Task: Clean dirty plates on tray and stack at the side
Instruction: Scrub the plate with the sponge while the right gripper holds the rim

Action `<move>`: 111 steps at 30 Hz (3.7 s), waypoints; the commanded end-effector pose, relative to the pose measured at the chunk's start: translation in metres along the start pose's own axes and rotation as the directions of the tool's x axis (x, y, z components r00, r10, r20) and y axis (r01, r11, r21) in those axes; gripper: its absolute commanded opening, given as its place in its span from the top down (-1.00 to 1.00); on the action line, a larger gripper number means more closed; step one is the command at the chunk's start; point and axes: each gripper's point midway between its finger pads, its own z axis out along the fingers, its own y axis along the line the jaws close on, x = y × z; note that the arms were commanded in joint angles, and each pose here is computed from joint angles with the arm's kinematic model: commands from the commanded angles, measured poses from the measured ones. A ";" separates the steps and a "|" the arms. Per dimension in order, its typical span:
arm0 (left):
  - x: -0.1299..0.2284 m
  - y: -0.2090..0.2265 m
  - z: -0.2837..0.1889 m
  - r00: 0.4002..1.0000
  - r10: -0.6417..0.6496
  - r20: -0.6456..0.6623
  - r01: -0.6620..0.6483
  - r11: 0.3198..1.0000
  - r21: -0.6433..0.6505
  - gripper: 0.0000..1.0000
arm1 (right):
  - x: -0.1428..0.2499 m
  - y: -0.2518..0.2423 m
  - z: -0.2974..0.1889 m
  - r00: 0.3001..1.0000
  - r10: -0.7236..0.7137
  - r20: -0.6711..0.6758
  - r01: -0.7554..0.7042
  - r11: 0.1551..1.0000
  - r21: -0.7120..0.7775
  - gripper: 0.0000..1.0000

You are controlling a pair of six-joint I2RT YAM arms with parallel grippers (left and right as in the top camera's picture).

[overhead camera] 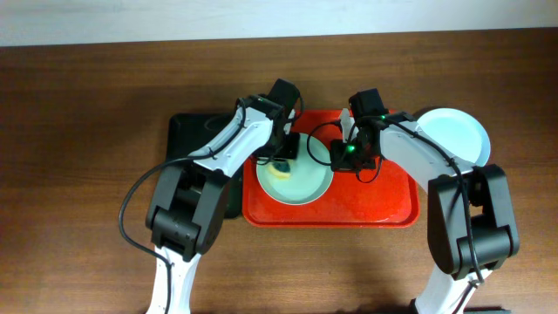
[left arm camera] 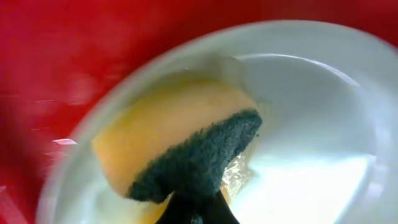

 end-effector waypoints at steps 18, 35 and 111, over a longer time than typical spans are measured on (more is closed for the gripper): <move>0.011 0.015 -0.019 0.997 -0.069 0.033 0.069 0.998 0.003 1.00 | 0.006 0.004 0.007 1.000 -0.009 -0.023 0.009 1.000 -0.016 0.92; 0.049 -0.019 0.008 0.991 -0.101 -0.093 0.121 0.963 0.239 1.00 | 0.006 0.004 0.006 1.000 -0.010 -0.022 0.009 1.000 -0.016 0.92; 0.012 0.013 -0.108 0.973 -0.094 0.212 0.092 0.996 0.021 1.00 | 0.007 0.005 -0.001 0.999 -0.003 -0.038 0.002 1.000 -0.004 0.55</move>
